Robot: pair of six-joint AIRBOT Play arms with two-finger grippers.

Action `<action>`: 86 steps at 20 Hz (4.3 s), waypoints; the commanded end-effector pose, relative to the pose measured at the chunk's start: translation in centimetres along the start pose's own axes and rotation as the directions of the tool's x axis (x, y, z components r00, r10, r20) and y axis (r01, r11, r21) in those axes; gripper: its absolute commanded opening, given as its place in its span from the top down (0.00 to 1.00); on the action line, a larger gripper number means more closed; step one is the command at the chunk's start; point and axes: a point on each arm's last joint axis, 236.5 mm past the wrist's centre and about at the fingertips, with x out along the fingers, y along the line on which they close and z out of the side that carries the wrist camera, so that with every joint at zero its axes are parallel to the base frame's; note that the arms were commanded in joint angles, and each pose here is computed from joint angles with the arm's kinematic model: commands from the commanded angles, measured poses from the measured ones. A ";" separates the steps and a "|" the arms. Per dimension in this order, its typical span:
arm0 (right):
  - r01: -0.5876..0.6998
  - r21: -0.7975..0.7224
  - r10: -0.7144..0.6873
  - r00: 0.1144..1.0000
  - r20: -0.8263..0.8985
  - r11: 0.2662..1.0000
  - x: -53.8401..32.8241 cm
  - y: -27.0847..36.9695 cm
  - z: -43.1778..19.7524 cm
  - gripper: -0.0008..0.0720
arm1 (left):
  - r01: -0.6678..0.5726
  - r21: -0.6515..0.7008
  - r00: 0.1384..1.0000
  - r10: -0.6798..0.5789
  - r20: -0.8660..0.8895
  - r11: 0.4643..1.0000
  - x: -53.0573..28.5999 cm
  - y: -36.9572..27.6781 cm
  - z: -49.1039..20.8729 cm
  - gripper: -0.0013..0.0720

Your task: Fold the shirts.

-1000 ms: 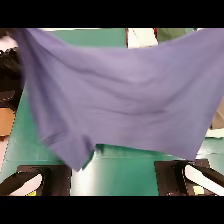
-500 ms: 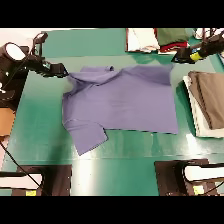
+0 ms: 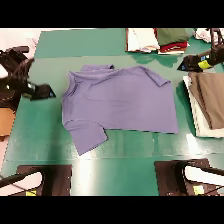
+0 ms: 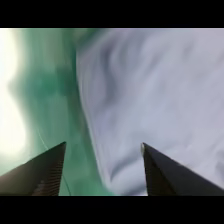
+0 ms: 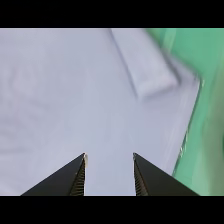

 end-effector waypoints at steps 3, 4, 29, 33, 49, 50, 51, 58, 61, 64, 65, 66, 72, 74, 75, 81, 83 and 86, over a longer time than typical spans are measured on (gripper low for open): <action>0.001 -0.008 -0.001 0.999 0.043 1.000 -0.8 1.4 -3.6 0.52 | 0.053 -0.157 0.988 -0.075 -0.135 0.986 5.8 0.4 -10.3 0.25; 0.002 -0.009 -0.002 0.998 0.056 1.000 -0.9 1.6 -3.9 0.52 | 0.071 -0.171 0.986 -0.095 -0.140 0.983 6.3 0.1 -10.9 0.25; 0.099 0.313 -0.026 0.973 -0.228 0.944 -1.9 -7.0 -15.6 0.48 | 0.206 -0.024 0.965 -0.199 0.173 0.978 0.3 -4.4 -4.7 0.95; 0.102 0.532 0.086 0.945 -0.317 0.841 2.2 -8.2 -24.2 0.21 | 0.206 -0.021 0.968 -0.201 0.151 0.978 0.4 -4.5 -5.2 0.95; 0.013 0.465 0.160 0.930 -0.331 0.885 9.8 -2.2 -27.9 0.79 | 0.208 -0.022 0.968 -0.202 0.151 0.978 0.4 -4.5 -5.2 0.95; 0.004 0.452 0.157 0.936 -0.316 0.892 10.1 -1.9 -27.4 0.94 | 0.208 -0.022 0.968 -0.203 0.150 0.978 0.4 -4.5 -5.2 0.95; -0.009 0.434 0.156 0.940 -0.305 0.901 10.2 -1.4 -26.8 0.97 | 0.209 -0.021 0.967 -0.203 0.151 0.978 0.3 -4.6 -5.1 0.95; -0.089 0.081 0.073 0.980 0.183 0.993 -2.8 3.3 -8.5 0.97 | 0.122 0.210 0.825 -0.216 0.523 0.970 -17.1 -10.2 2.2 0.95; -0.004 -0.040 0.025 0.842 0.539 0.999 -17.3 5.9 -1.2 0.97 | -0.030 0.322 0.608 -0.239 0.758 0.946 -31.7 -14.6 2.5 0.95; 0.130 -0.064 -0.035 0.644 0.764 0.989 -30.4 8.0 0.7 0.97 | -0.150 0.391 0.356 -0.320 0.878 0.908 -44.7 -19.6 -0.7 0.95; 0.170 -0.058 -0.055 0.591 0.805 0.984 -33.5 8.5 0.6 0.97 | -0.186 0.395 0.272 -0.339 0.900 0.900 -48.5 -20.9 -2.3 0.95; 0.208 -0.044 -0.079 0.549 0.832 0.977 -35.8 8.9 0.3 0.97 | -0.209 0.395 0.200 -0.357 0.913 0.894 -51.4 -21.9 -3.8 0.95; 0.302 -0.005 -0.156 0.505 0.849 0.953 -40.4 8.9 0.6 0.97 | -0.232 0.324 0.065 -0.317 0.946 0.917 -56.5 -21.8 -5.5 0.95; 0.258 -0.023 -0.138 0.591 0.795 0.966 -37.9 7.7 1.8 0.97 | -0.189 0.316 0.221 -0.274 0.936 0.930 -52.1 -20.3 -2.1 0.95; 0.232 -0.036 -0.124 0.639 0.759 0.972 -36.2 7.1 2.5 0.97 | -0.152 0.322 0.314 -0.264 0.912 0.934 -49.1 -19.5 0.1 0.95; 0.146 -0.069 -0.119 0.946 0.301 0.987 -17.8 2.0 5.0 0.97 | 0.112 0.194 0.814 -0.202 0.544 0.975 -23.5 -12.0 10.7 0.95; 0.177 -0.076 -0.167 0.979 0.120 0.981 -10.8 0.5 4.9 0.97 | 0.144 0.157 0.906 -0.194 0.376 0.977 -14.5 -10.5 11.2 0.95; 0.142 -0.083 -0.151 0.982 -0.112 0.986 -1.0 -0.8 3.8 0.97 | 0.121 0.131 0.958 -0.151 0.244 0.984 -4.9 -8.9 12.1 0.95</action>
